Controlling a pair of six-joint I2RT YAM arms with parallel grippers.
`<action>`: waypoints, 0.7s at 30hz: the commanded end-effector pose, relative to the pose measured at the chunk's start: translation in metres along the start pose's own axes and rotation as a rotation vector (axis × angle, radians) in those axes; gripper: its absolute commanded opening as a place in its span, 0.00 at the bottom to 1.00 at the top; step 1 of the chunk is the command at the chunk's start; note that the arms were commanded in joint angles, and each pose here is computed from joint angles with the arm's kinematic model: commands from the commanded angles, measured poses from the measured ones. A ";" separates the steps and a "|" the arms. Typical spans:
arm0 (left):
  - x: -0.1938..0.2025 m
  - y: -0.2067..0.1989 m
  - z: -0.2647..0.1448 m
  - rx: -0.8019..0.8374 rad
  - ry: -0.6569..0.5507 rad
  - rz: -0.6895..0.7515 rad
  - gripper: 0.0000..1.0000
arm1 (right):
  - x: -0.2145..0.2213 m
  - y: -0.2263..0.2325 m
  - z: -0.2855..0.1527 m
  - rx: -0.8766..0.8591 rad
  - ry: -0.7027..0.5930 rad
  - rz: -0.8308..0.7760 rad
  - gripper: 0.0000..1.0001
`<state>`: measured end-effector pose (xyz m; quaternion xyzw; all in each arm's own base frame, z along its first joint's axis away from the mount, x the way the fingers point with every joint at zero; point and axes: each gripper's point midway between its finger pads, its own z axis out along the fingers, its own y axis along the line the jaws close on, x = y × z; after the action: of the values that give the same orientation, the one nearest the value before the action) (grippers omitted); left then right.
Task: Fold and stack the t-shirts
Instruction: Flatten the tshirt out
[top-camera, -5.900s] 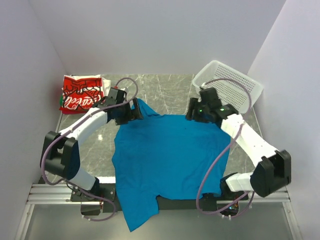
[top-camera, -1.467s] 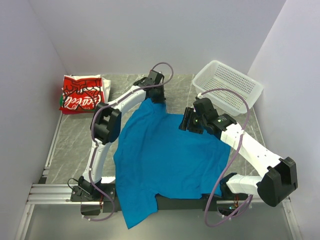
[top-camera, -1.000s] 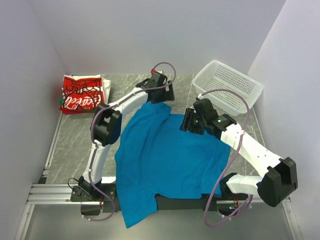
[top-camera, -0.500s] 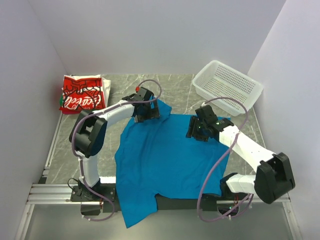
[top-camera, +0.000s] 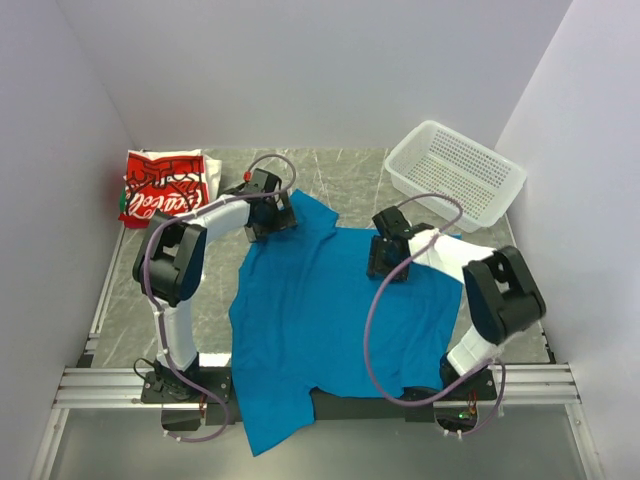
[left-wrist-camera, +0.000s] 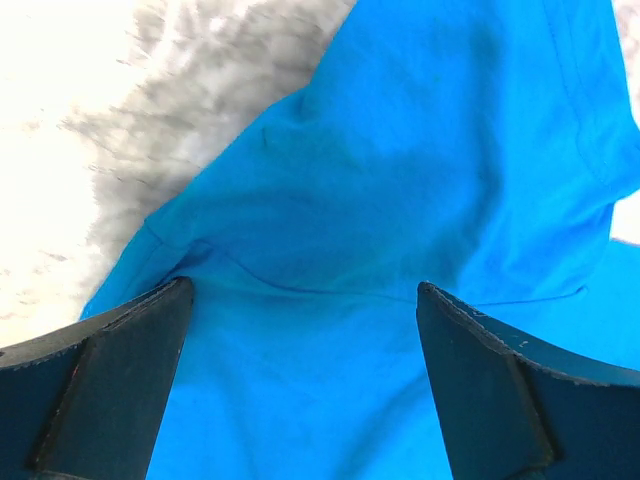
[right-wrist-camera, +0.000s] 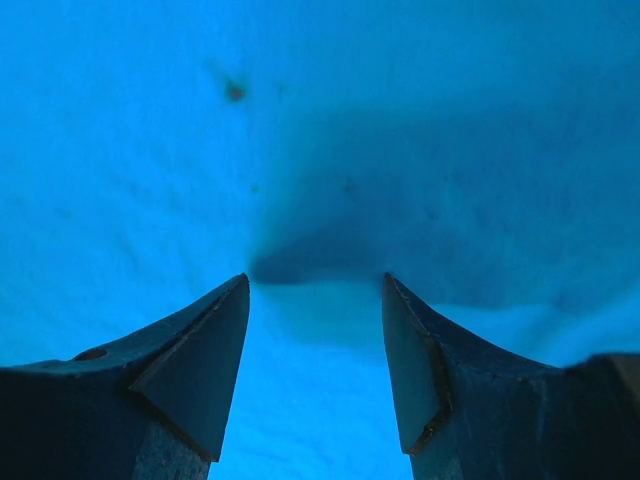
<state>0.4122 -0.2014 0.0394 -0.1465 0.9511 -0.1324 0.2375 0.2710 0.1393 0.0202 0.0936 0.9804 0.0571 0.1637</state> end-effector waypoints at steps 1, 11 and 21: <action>-0.006 0.004 0.006 -0.011 -0.021 0.018 0.99 | -0.029 0.010 0.006 0.006 -0.053 -0.011 0.63; -0.031 0.035 0.017 -0.076 -0.040 -0.015 0.99 | -0.036 0.023 0.034 0.024 0.024 -0.046 0.62; -0.095 0.043 0.028 -0.088 -0.108 0.002 0.99 | -0.055 0.043 0.037 -0.015 0.033 -0.087 0.62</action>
<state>0.4722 -0.1449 0.0364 -0.1794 0.9436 -0.1001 0.2596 0.3366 0.1693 0.0165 0.0622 0.9835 0.0552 0.1604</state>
